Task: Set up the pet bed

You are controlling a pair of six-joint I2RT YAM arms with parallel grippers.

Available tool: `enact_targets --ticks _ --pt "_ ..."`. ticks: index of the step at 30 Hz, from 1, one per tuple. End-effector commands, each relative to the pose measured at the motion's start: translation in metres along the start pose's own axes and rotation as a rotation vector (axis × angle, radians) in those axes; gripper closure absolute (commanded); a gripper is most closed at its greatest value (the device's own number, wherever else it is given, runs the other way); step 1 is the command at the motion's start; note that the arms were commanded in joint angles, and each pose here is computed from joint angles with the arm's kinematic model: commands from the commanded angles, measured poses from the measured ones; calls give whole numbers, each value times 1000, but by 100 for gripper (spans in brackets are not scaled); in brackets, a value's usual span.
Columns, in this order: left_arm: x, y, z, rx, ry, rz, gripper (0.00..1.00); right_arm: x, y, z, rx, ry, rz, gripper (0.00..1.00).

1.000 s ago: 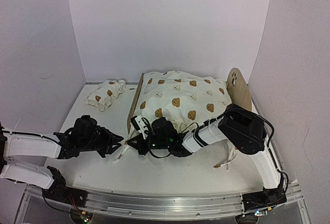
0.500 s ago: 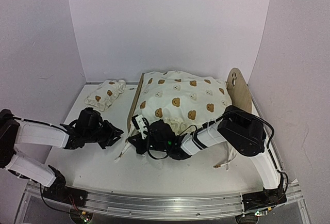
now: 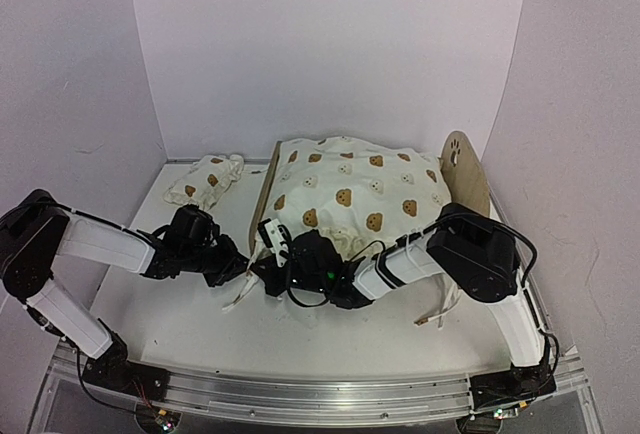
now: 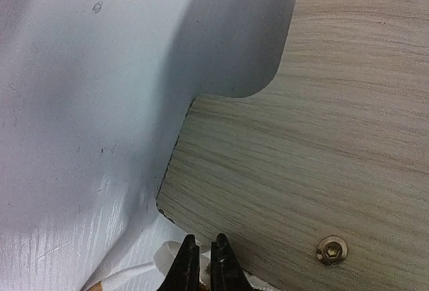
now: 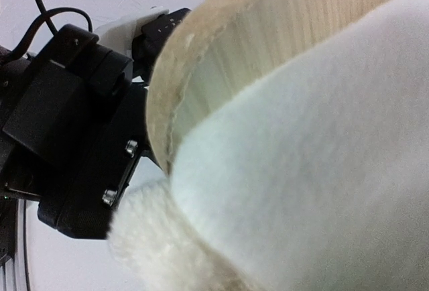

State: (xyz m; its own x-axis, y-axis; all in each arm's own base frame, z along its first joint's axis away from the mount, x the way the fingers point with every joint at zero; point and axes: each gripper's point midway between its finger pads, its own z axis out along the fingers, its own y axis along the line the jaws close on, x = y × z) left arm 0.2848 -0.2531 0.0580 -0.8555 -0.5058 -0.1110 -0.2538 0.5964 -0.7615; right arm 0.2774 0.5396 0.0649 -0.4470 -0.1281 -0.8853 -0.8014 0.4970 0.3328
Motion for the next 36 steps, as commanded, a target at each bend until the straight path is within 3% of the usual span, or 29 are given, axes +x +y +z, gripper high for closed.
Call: enact_targets --ticks 1,7,12,20,30,36 --pt "28 -27 -4 109 134 64 91 -56 3 -15 19 -141 -5 100" --pt "39 -42 -20 166 142 66 92 -53 -1 -13 32 -138 -17 100" --pt "57 -47 -17 171 171 61 93 -55 14 -5 -83 -126 -39 100" --pt "65 -41 -22 186 179 30 94 -64 22 -7 -131 -159 -46 100" --pt "39 -25 -52 221 58 19 89 -56 20 -11 -154 -151 -70 100" --pt "17 -21 -71 184 -66 45 76 -57 20 -12 -167 -150 -77 100"
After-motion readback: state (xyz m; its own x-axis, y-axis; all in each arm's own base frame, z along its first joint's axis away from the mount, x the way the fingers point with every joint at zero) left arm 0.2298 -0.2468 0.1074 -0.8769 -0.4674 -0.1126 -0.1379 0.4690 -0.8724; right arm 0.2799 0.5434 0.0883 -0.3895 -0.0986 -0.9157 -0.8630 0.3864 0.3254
